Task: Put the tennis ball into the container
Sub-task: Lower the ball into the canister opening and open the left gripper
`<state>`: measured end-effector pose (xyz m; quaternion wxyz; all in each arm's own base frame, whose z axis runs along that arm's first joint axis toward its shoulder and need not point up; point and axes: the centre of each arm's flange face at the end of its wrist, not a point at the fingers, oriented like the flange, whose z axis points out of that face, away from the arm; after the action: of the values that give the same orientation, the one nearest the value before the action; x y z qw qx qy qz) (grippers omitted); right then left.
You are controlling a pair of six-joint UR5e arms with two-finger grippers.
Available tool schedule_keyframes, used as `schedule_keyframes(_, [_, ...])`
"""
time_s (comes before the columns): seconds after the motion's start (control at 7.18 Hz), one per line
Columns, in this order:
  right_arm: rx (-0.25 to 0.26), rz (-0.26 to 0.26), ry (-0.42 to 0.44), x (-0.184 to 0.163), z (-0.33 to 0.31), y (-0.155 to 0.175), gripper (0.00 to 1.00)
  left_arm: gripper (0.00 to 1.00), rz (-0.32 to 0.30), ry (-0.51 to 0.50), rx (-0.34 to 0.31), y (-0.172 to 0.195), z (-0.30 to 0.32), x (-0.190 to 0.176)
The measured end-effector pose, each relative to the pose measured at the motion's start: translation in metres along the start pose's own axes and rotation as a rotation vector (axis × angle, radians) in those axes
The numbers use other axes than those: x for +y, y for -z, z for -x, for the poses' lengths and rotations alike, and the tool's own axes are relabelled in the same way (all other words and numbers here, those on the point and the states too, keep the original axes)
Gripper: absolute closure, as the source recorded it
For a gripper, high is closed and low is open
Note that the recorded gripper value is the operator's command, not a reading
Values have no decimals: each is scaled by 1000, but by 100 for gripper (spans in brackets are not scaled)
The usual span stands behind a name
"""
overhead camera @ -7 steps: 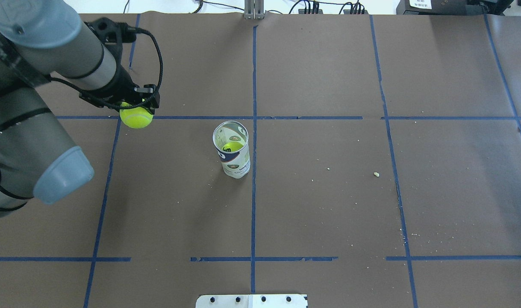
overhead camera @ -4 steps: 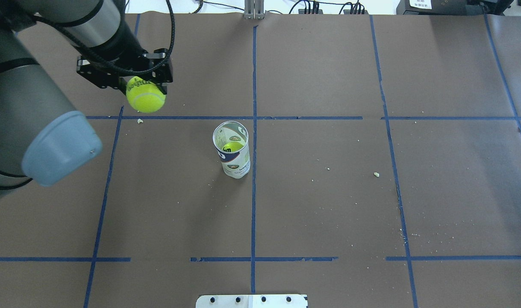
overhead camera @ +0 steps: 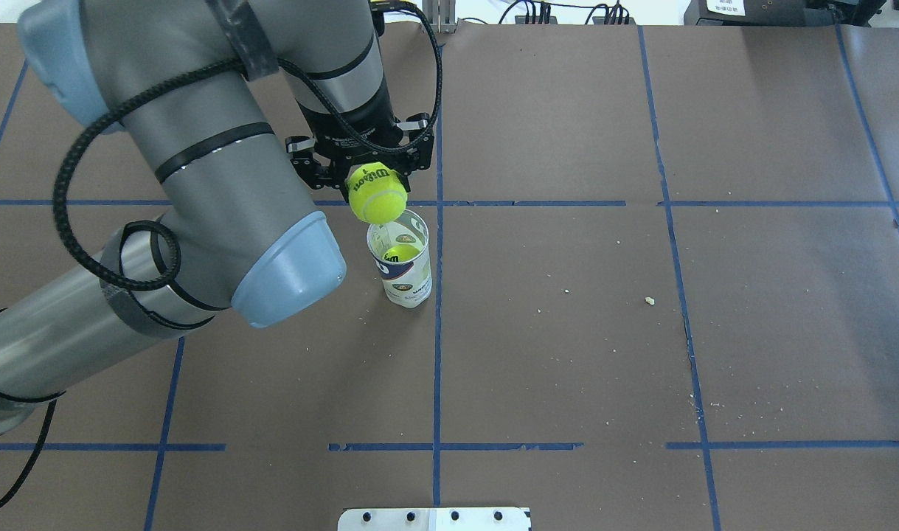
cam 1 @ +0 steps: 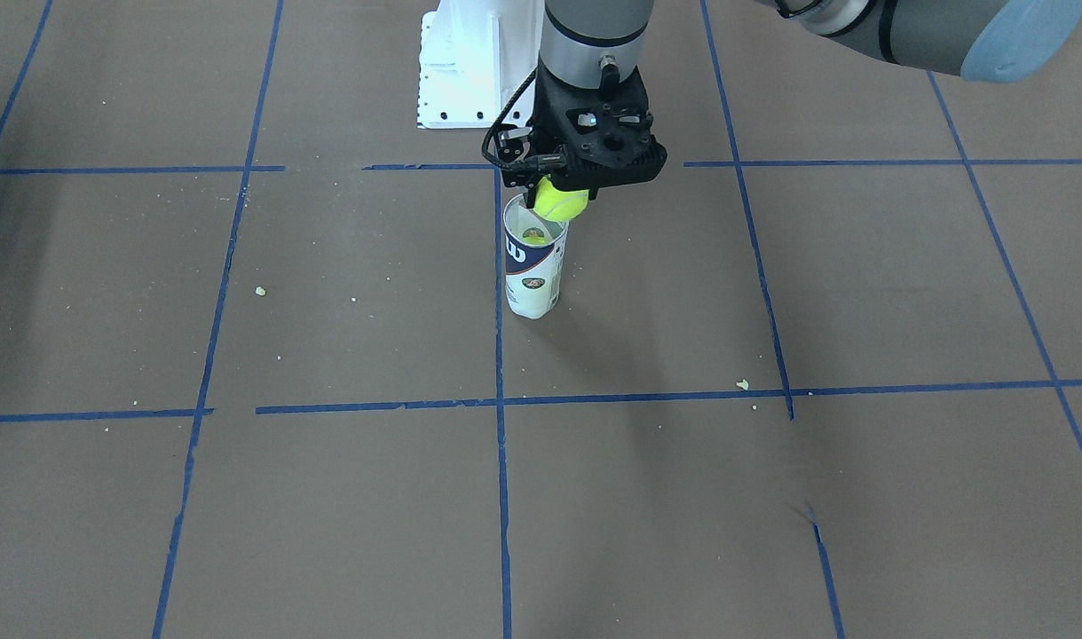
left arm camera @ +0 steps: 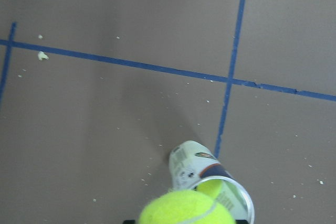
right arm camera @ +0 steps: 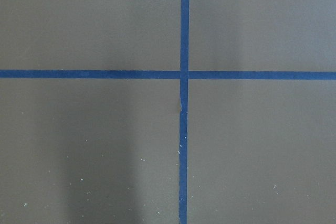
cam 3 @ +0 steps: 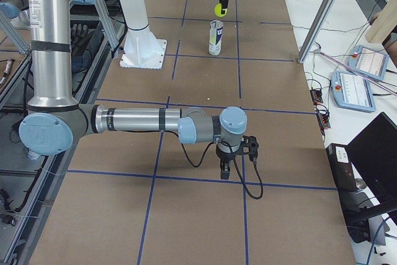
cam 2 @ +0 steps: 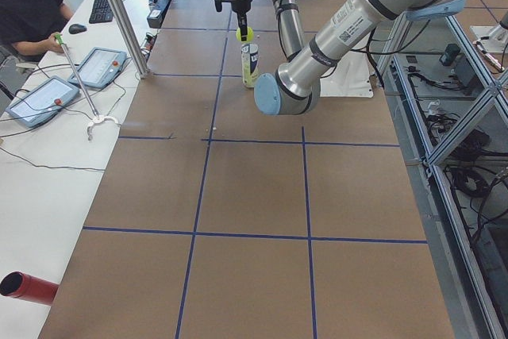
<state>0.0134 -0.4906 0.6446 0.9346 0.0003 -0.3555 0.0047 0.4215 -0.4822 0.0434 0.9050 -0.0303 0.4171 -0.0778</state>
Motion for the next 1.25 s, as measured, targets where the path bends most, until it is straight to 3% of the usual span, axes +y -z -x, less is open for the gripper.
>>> schedule_keyframes(0.42, [0,0,0,0,0,0,0,100,1,-6,3,-17,-1,-1])
schedule_keyframes(0.56, [0,0,0,0,0,0,0,45,1,-8,4,-19,1,-1])
schedule_keyframes(0.7, [0,0,0,0,0,0,0,0,1,-12,4,-21,1,-2])
schedule_keyframes(1.25, [0,0,0,0,0,0,0,0,-4,-37,40,-25,15,1])
